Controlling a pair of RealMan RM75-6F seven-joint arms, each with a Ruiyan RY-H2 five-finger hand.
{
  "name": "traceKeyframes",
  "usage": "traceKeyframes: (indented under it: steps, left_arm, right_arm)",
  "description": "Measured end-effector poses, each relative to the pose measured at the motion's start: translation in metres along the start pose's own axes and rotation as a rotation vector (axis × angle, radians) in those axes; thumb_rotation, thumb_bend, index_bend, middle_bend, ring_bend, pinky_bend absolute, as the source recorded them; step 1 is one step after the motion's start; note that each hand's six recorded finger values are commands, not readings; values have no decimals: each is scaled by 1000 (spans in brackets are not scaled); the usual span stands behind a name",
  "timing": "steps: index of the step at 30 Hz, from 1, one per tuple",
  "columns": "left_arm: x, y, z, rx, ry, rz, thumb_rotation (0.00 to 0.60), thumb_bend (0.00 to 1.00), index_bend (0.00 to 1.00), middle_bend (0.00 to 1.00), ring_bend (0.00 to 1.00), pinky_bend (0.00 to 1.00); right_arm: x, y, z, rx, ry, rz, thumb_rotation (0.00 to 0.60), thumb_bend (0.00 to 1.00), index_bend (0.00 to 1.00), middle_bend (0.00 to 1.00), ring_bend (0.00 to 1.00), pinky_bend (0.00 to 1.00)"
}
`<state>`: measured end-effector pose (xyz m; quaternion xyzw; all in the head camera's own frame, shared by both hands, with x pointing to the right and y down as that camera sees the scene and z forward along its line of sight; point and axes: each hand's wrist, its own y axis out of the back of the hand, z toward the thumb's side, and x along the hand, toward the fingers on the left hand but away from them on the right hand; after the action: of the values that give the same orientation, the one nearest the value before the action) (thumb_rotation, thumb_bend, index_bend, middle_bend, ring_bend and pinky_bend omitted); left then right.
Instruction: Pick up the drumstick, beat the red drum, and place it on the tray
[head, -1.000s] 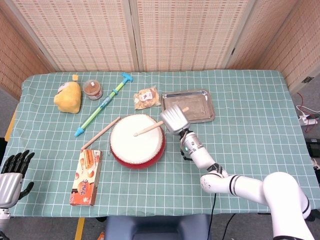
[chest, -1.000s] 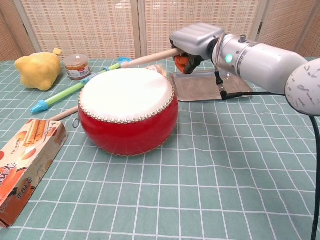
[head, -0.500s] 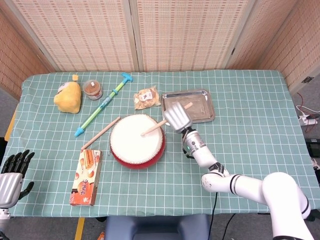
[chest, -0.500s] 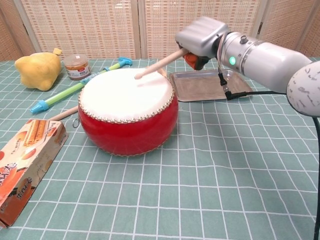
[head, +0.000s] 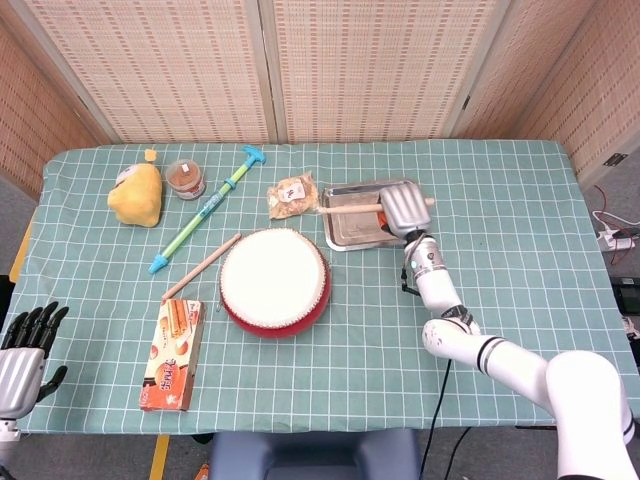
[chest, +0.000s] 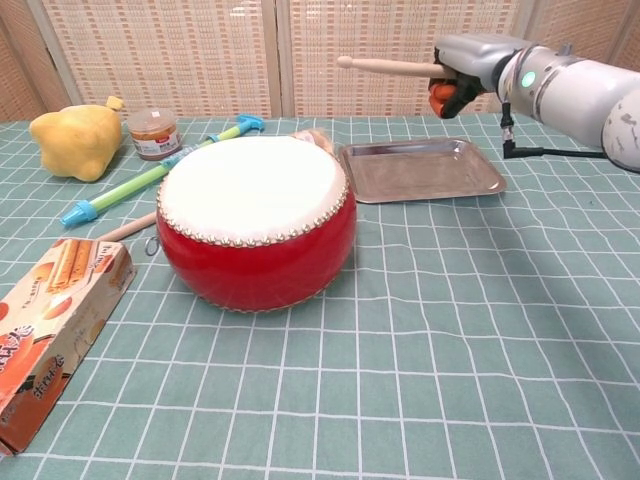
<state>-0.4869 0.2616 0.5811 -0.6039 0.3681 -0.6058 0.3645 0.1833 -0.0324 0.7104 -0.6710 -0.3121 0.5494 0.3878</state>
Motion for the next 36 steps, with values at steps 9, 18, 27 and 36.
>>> traceKeyframes:
  steps: [9,18,27,36]
  left_arm:
    - [-2,1,1,2,3,-3,600,254,0,0,0,0]
    - [-2,-1,-1,2,13,-12,600,255,0,0,0,0]
    - [-2,-1,-3,5,23,-18,600,254,0,0,0,0]
    - [-2,-2,-4,6,29,-21,600,253,0,0,0,0]
  right_arm:
    - [-20,-20,-29,-67,-92,35,600,623,782,701,646,738]
    - [-32,-40,-40,-109,-142,86,600,496,577,492,420,531]
    - [-36,-50,-46,-173,-182,113,600,381,352,340,267,353]
    - [-37,-53,-49,-199,-199,122,600,230,125,203,128,222]
